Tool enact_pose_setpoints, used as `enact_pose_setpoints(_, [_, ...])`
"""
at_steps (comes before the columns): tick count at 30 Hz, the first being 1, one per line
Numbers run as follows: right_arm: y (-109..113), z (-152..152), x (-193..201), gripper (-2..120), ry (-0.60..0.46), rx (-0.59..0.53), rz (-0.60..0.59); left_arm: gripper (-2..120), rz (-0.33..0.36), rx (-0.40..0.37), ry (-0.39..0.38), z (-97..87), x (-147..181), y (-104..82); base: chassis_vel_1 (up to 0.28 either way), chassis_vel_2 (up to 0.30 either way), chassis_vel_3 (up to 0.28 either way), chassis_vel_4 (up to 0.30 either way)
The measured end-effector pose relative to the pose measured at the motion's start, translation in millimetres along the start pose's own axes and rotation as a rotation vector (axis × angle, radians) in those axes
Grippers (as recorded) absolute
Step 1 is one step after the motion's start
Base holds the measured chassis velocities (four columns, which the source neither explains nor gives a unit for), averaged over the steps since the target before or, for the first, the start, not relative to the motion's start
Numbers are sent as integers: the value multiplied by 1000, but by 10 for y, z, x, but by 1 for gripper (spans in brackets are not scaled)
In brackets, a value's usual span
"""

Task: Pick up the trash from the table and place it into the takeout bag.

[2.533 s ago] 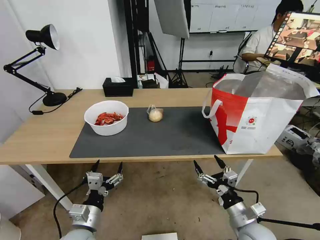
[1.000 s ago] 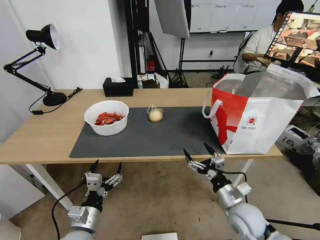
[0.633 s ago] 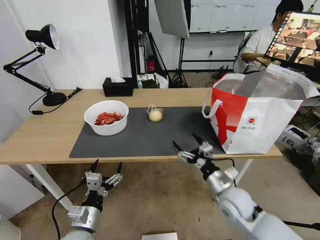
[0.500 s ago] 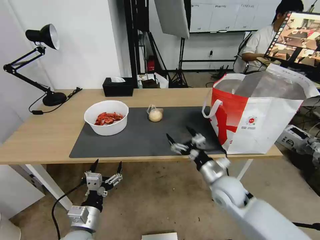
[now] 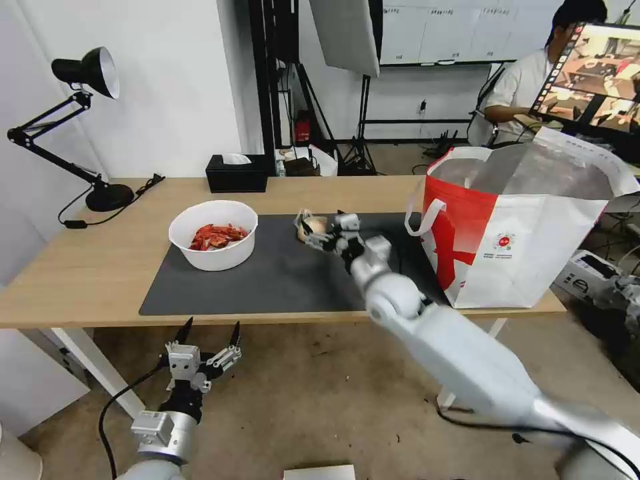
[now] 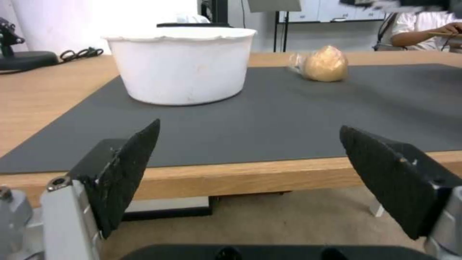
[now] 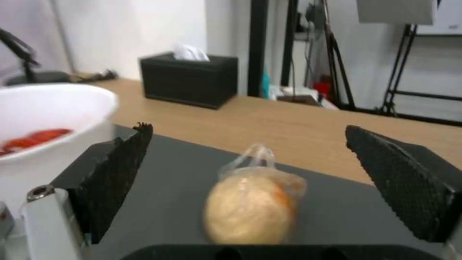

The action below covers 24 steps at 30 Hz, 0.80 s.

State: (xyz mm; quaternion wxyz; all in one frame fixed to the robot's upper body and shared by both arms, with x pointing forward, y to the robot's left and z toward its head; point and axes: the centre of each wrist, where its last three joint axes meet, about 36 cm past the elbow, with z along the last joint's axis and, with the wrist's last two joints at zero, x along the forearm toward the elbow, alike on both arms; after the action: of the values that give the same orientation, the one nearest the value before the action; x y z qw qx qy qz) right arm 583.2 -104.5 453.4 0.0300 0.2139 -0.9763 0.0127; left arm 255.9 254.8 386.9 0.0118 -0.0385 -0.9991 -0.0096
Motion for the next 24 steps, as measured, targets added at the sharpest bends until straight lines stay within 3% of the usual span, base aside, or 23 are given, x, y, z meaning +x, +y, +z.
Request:
enact_pose_setpoints(11, [59, -51, -558, 100, 167, 35, 59, 100, -2, 1, 0, -2, 9, 3, 0, 0, 0, 0])
enact_pose_setpoints(24, [230, 46, -839, 100, 263, 22, 82, 100, -7, 1, 0, -4, 18, 11, 0, 0, 0, 0])
